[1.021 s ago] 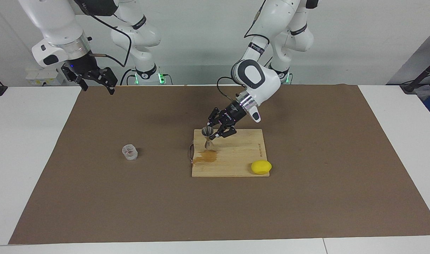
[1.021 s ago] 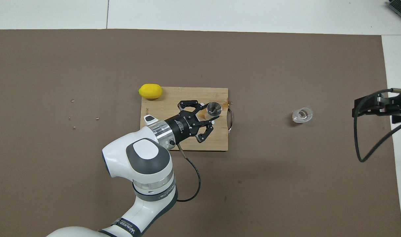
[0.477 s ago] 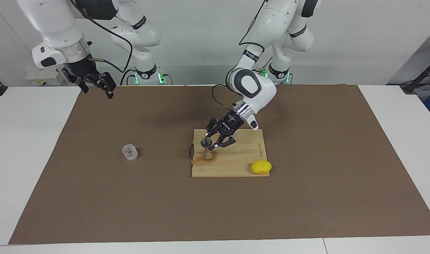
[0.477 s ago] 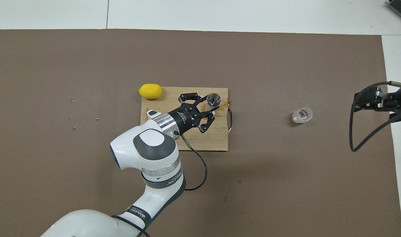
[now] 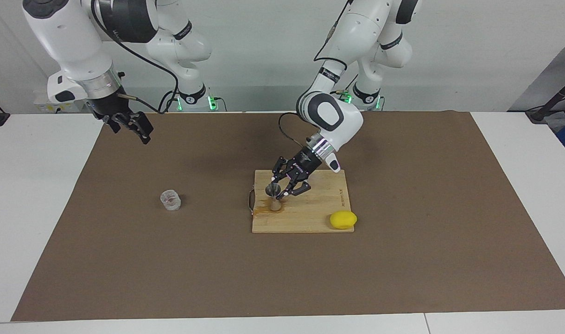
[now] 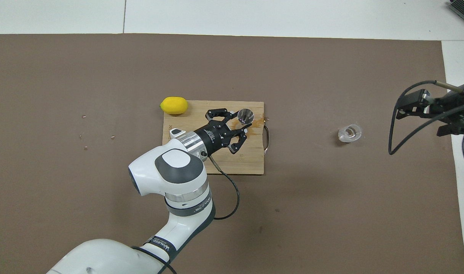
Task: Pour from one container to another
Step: 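Set the cup on the board while the right gripper reaches the glass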
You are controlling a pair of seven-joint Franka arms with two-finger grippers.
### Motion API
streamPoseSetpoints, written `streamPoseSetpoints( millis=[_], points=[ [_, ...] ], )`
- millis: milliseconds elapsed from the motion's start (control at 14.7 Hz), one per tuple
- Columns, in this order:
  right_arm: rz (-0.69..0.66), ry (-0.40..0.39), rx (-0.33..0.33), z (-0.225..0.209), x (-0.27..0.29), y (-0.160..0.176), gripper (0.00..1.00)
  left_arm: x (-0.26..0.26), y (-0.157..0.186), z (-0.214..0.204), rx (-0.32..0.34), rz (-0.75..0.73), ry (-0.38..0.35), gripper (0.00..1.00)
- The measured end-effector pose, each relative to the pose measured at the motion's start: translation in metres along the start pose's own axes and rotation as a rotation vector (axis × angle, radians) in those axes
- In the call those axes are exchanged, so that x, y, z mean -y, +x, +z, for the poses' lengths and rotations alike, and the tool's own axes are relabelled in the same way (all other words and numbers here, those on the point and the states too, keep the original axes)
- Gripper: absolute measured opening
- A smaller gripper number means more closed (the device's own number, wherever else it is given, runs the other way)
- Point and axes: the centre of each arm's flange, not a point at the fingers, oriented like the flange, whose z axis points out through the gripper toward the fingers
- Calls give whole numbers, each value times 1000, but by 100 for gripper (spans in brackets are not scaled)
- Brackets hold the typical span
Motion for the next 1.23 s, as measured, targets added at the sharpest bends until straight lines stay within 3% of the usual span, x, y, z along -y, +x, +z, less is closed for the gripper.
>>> streamPoseSetpoints(
  millis=[340, 409, 545, 749, 1226],
  points=[
    [197, -9, 18, 41, 10, 25, 100, -3, 2, 0, -3, -2, -5, 44],
    [222, -12, 25, 51, 11, 30, 100, -3, 2, 0, -3, -1, -6, 51],
    [290, -10, 56, 72, 13, 39, 100, -3, 2, 0, -3, 0, -6, 73],
    [427, 45, 152, 108, 5, 57, 100, -3, 2, 0, -3, 1, -6, 100],
    [661, 124, 275, 178, -32, 76, 100, 2, -20, -13, 26, 46, -14, 100]
  ],
)
